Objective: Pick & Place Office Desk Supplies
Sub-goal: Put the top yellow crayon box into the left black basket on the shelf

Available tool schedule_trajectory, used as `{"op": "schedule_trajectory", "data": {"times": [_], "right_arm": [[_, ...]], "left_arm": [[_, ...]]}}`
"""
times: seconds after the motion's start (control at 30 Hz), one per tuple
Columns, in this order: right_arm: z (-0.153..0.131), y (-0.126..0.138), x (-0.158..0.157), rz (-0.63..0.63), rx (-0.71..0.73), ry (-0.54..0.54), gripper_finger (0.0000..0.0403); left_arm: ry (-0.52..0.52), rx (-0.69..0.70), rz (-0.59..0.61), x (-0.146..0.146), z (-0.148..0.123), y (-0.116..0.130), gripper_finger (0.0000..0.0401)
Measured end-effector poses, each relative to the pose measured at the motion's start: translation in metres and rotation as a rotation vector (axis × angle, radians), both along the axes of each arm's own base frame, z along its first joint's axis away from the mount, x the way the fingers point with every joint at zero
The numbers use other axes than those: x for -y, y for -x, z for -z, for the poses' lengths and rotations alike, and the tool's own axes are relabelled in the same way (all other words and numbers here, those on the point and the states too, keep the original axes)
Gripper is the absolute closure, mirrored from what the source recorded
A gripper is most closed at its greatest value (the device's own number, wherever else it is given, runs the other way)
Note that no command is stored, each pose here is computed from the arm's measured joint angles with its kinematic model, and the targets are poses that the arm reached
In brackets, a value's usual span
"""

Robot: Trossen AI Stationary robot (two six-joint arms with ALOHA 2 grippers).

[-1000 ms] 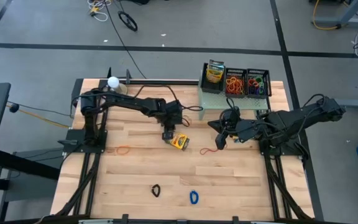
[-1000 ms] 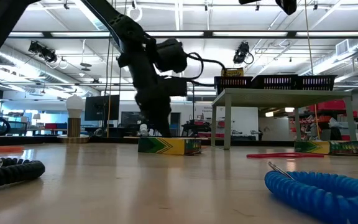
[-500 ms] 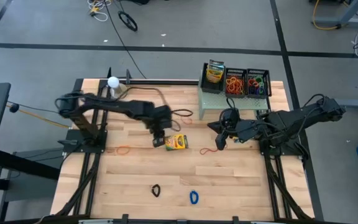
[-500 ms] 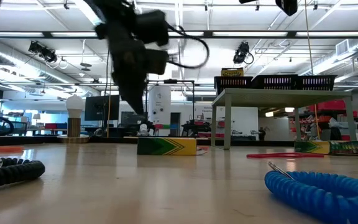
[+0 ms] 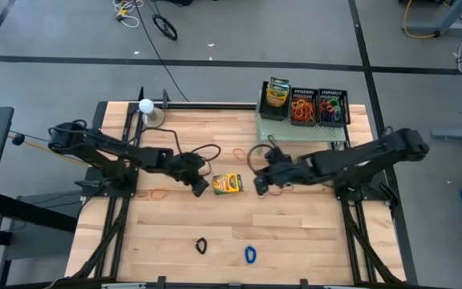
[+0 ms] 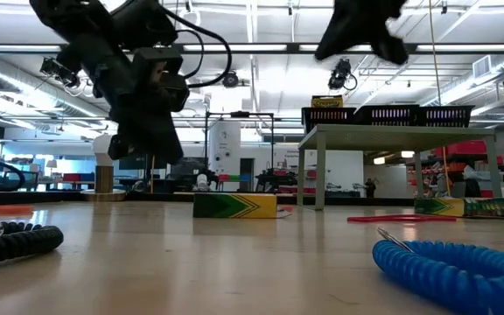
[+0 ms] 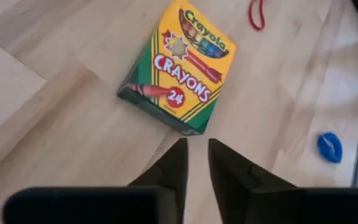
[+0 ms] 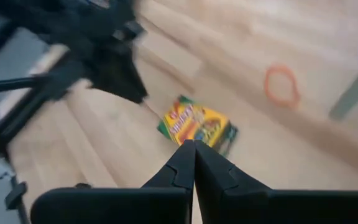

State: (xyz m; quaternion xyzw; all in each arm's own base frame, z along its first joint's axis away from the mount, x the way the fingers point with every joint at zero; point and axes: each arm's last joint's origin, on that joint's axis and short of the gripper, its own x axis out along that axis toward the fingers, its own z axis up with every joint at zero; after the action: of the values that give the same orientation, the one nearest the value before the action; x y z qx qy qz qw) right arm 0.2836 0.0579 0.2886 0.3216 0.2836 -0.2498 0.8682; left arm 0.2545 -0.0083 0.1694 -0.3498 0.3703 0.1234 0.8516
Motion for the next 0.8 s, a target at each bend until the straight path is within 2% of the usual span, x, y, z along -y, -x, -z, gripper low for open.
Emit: {"op": "schedule_trajectory", "data": {"times": [0.17, 0.33, 0.47, 0.57, 0.8], "right_arm": [[0.038, -0.027, 0.005, 0.077, -0.091, -0.155, 0.0362], [0.066, -0.05, 0.004, 0.126, -0.09, -0.265, 0.0308], [0.087, -0.063, 0.007, 0.171, -0.1, -0.284, 0.0279], [0.103, -0.071, 0.014, 0.192, -0.117, -0.293, 0.0273], [0.135, -0.083, 0.032, 0.23, -0.178, -0.316, 0.0272]], "left_arm": [[-0.054, -0.004, -0.072, 0.002, 0.006, -0.004, 0.0308], [-0.112, -0.001, -0.015, 0.008, 0.018, -0.006, 0.0345], [-0.071, 0.142, 0.016, 0.009, 0.032, 0.004, 0.0392], [-0.021, 0.229, 0.008, 0.008, 0.043, 0.016, 0.0394], [0.025, 0.23, 0.029, 0.009, 0.054, 0.029, 0.0395]]}}
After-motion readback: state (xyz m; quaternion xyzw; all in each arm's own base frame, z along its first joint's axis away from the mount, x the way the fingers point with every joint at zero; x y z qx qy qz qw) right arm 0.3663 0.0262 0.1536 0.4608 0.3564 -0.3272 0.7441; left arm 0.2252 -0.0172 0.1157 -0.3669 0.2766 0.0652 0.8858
